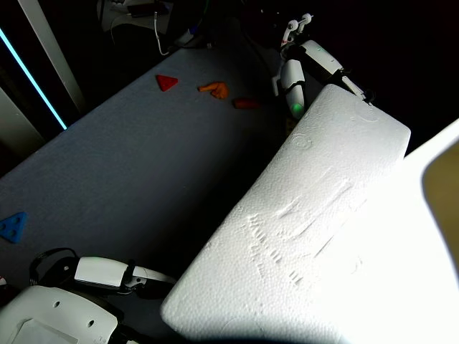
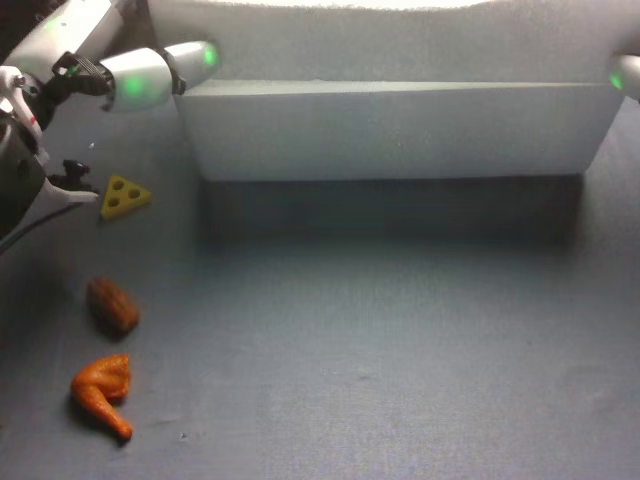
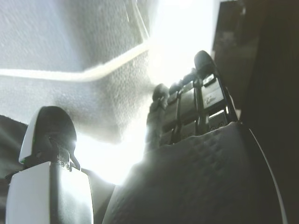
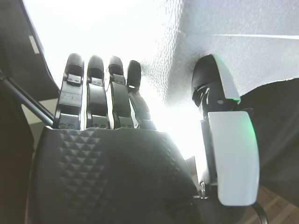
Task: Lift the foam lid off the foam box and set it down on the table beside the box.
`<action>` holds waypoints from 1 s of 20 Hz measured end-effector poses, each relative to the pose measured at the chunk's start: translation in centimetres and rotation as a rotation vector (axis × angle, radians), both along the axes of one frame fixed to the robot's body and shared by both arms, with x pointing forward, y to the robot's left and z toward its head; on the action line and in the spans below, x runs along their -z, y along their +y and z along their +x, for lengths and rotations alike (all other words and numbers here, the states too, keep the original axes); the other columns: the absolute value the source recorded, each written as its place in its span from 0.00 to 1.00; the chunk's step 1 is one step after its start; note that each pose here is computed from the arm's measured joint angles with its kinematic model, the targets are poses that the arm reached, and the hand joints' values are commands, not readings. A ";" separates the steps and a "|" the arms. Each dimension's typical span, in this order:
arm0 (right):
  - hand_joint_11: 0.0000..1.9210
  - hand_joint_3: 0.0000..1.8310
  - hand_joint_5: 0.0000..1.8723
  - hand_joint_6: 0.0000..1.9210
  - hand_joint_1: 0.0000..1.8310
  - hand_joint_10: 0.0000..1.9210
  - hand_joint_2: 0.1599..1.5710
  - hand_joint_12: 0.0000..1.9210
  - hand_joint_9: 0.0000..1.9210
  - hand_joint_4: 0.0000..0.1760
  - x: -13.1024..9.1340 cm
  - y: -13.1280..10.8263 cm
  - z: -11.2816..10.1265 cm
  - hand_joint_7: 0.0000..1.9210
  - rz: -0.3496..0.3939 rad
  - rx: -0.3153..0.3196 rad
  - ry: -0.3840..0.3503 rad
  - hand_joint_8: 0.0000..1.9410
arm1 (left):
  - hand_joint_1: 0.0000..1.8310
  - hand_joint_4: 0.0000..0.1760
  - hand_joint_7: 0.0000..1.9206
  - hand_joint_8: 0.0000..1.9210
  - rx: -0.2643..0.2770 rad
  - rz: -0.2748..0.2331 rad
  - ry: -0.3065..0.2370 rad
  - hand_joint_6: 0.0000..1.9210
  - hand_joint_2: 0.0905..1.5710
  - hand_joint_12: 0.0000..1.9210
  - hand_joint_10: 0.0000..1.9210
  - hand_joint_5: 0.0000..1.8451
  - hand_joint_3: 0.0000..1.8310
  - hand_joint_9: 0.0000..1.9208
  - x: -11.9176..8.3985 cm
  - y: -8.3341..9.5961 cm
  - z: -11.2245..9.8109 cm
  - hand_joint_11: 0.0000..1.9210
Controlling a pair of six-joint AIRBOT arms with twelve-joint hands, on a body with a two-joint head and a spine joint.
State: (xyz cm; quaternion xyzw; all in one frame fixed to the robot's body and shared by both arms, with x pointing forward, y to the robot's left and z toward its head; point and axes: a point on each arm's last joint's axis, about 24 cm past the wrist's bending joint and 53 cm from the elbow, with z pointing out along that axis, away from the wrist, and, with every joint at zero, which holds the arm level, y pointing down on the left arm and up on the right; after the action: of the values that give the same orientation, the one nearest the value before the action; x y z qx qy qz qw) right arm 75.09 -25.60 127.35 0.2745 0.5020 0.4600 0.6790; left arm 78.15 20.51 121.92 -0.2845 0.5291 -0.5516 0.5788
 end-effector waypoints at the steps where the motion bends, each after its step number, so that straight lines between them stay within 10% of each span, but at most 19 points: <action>1: 0.00 0.00 0.00 0.46 0.28 0.29 0.76 0.39 0.00 0.00 -0.2 0.0 -0.1 0.12 -0.001 -0.001 -0.004 0.01 | 0.25 0.00 0.00 0.00 0.002 0.001 -0.009 0.00 0.70 0.29 0.00 0.08 0.00 0.00 -0.3 0.0 -0.2 0.00; 2: 0.00 0.00 0.00 0.49 0.28 0.30 0.76 0.49 0.00 0.00 -0.6 -0.1 -0.1 0.12 0.002 0.000 -0.012 0.01 | 0.26 0.00 0.00 0.00 0.002 0.002 -0.021 0.00 0.70 0.23 0.00 0.08 0.00 0.00 -0.6 0.1 -0.3 0.00; 3: 0.00 0.00 0.00 0.30 0.28 0.23 0.75 0.50 0.00 0.00 -1.0 -0.1 -0.3 0.09 0.000 -0.002 -0.023 0.01 | 0.27 0.00 0.00 0.00 0.000 -0.001 -0.032 0.00 0.69 0.16 0.00 0.08 0.00 0.00 -0.9 0.3 -0.4 0.00; 8: 0.00 0.00 0.00 0.17 0.25 0.05 0.72 0.05 0.00 0.00 -2.9 0.4 -1.3 0.04 -0.009 -0.021 -0.085 0.00 | 0.26 0.00 0.00 0.00 -0.010 -0.011 -0.068 0.00 0.68 0.38 0.00 0.08 0.00 0.00 -2.2 1.1 -1.0 0.00; 9: 0.00 0.00 0.00 0.34 0.32 0.40 0.74 0.75 0.01 0.00 -3.3 0.3 -1.7 0.14 -0.012 -0.023 -0.099 0.01 | 0.25 0.00 0.00 0.00 -0.009 -0.015 -0.074 0.00 0.69 0.47 0.00 0.07 0.00 0.00 -2.4 1.1 -1.2 0.00; 14: 0.00 0.00 0.00 0.35 0.32 0.55 0.73 0.94 0.00 0.00 -4.8 0.0 -3.4 0.16 -0.016 -0.018 -0.147 0.04 | 0.25 0.00 0.01 0.00 0.004 -0.004 -0.100 0.00 0.68 0.52 0.01 0.08 0.00 0.02 -2.9 1.3 -2.7 0.00; 16: 0.00 0.00 0.00 0.41 0.31 0.60 0.73 0.95 0.00 0.00 -5.4 0.4 -4.3 0.10 -0.023 -0.027 -0.171 0.23 | 0.25 0.00 0.00 0.00 0.002 0.002 -0.113 0.01 0.68 0.45 0.00 0.07 0.00 0.00 -3.0 1.9 -3.6 0.00; 20: 0.00 0.00 0.00 0.32 0.30 0.53 0.73 0.90 0.00 0.00 -5.5 1.0 -6.0 0.04 -0.057 -0.048 -0.196 0.30 | 0.23 0.00 0.00 0.00 0.000 0.012 -0.143 0.00 0.68 0.40 0.00 0.06 0.00 0.00 -3.4 2.6 -5.2 0.00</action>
State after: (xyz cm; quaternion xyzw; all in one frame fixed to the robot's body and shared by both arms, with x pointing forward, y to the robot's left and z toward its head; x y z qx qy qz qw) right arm 69.06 -24.56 132.85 0.1968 0.4524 0.4861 0.7213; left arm 72.90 23.16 125.31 -0.2409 0.4898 -0.5672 0.6167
